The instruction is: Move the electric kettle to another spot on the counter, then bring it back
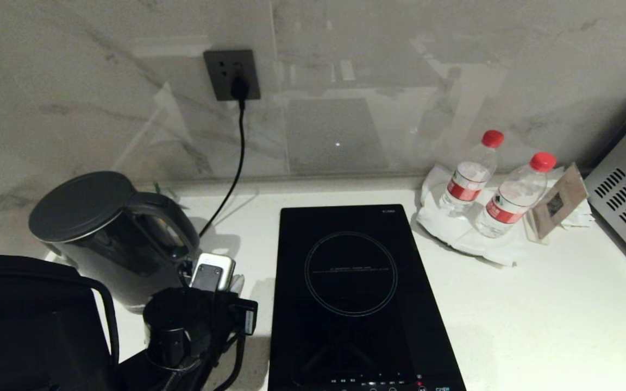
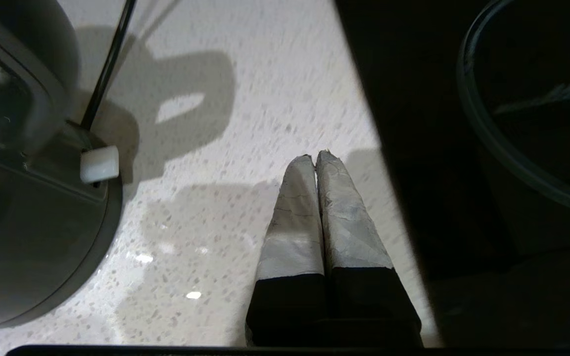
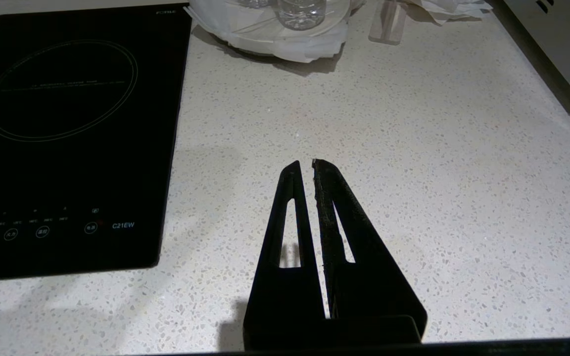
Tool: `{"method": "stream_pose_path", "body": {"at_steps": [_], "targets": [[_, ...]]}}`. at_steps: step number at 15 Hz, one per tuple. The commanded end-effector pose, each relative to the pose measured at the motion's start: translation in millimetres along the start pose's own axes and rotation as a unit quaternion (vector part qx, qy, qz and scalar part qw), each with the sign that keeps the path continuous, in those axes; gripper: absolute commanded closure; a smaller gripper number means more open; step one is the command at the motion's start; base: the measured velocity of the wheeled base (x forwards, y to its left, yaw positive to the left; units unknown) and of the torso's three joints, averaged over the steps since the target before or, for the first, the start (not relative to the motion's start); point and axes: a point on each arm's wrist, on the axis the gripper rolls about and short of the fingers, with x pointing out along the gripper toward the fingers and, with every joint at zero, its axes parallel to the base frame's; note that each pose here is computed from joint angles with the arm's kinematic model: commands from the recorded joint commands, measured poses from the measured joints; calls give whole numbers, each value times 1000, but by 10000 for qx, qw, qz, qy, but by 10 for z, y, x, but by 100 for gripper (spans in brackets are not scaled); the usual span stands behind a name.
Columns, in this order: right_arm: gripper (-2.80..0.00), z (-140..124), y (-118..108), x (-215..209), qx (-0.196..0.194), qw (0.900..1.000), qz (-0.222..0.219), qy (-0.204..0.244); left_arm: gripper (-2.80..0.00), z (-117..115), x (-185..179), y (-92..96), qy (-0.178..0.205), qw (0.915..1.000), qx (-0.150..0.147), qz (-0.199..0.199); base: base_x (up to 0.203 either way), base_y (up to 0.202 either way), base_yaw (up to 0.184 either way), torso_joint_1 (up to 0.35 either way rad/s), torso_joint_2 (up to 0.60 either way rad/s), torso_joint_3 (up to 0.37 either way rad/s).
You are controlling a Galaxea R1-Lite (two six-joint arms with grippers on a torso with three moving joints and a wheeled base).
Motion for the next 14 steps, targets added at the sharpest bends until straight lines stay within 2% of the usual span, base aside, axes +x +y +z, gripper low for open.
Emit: {"method": "stream_pose_path", "body": {"at_steps": [1,4,11,14], "targets": [[0,-1,0,0,0,10000,2,4,-279,-115,55,4,178,9998,102,75,0,0,0,0,0,0],[0,0,0,1,0,10000,2,11,-280,-146,182,57,207,9994,77,265,0,0,0,0,0,0],[0,0,0,1,0,10000,2,9,-280,-82,365,61,6,9991,-54,415,0,0,0,0,0,0],[0,0,0,1,0,10000,2,7,-280,-79,438,135,-7,9983,-73,573,0,0,0,0,0,0]]}}
